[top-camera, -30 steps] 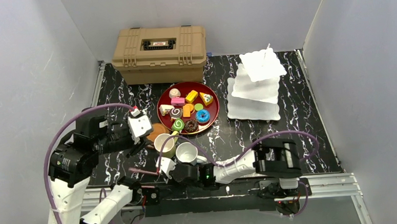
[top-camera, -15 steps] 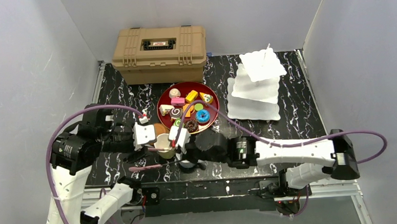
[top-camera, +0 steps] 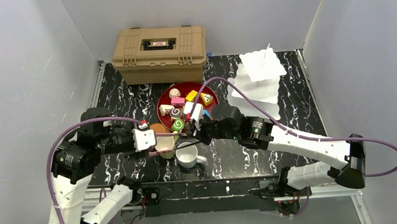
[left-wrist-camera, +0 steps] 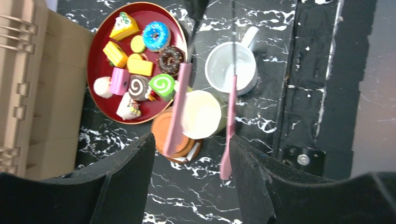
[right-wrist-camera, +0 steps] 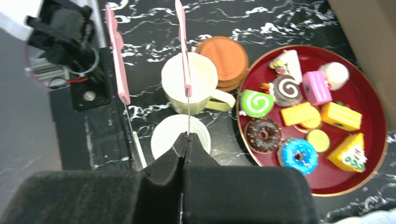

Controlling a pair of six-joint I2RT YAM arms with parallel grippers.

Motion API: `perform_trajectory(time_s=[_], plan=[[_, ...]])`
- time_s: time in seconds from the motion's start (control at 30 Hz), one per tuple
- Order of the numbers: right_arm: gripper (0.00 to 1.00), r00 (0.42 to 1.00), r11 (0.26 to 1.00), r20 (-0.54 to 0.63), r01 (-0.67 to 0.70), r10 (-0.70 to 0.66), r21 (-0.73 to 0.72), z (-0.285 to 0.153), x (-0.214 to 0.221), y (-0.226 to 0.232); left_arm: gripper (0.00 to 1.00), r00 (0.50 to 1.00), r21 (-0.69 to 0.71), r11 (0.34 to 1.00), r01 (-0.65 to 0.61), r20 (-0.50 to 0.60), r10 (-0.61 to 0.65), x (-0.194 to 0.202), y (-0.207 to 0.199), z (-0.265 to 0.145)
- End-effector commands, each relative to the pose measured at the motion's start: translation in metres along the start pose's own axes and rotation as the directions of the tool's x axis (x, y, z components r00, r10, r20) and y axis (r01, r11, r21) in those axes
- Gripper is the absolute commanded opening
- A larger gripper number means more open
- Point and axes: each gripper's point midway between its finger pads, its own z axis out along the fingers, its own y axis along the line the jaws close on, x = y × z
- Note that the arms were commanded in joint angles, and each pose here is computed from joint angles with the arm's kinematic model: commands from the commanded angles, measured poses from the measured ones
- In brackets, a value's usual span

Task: Serve the afternoon tea
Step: Pick up the clamp from the center of the board.

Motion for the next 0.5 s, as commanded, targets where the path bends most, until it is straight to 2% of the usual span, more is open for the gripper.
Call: perform_trajectory(time_s=[0.0,0.07,0.17,0.27,0.47], plan=[[0.01,0.991,0.988,0.131,-0.017,0.037,-0.151,-0.023,-0.048,0.018,0.57,0.999,-0.025,0.999,-0.043,0.015,0.044,-0.007,0.017,0.005],[0.01,0.987,0.984,0.149,-0.025,0.052,-0.178,-0.029,-0.056,0.018,0.56,0.999,0.023,0.999,-0.037,0.012,0.037,-0.007,0.011,0.005],[0.01,0.982,0.982,0.177,-0.029,0.063,-0.186,-0.038,-0.068,0.015,0.55,1.000,0.187,0.982,-0.019,-0.008,0.021,-0.005,-0.017,0.000],[0.01,0.976,0.979,0.206,-0.031,0.073,-0.200,-0.043,-0.077,0.014,0.54,0.999,0.280,0.959,0.039,-0.040,-0.028,-0.003,-0.029,-0.002],[0.01,0.967,0.967,0.241,-0.024,0.087,-0.252,-0.047,-0.090,0.022,0.52,1.000,0.137,0.991,-0.010,0.011,0.009,-0.010,-0.006,0.004]])
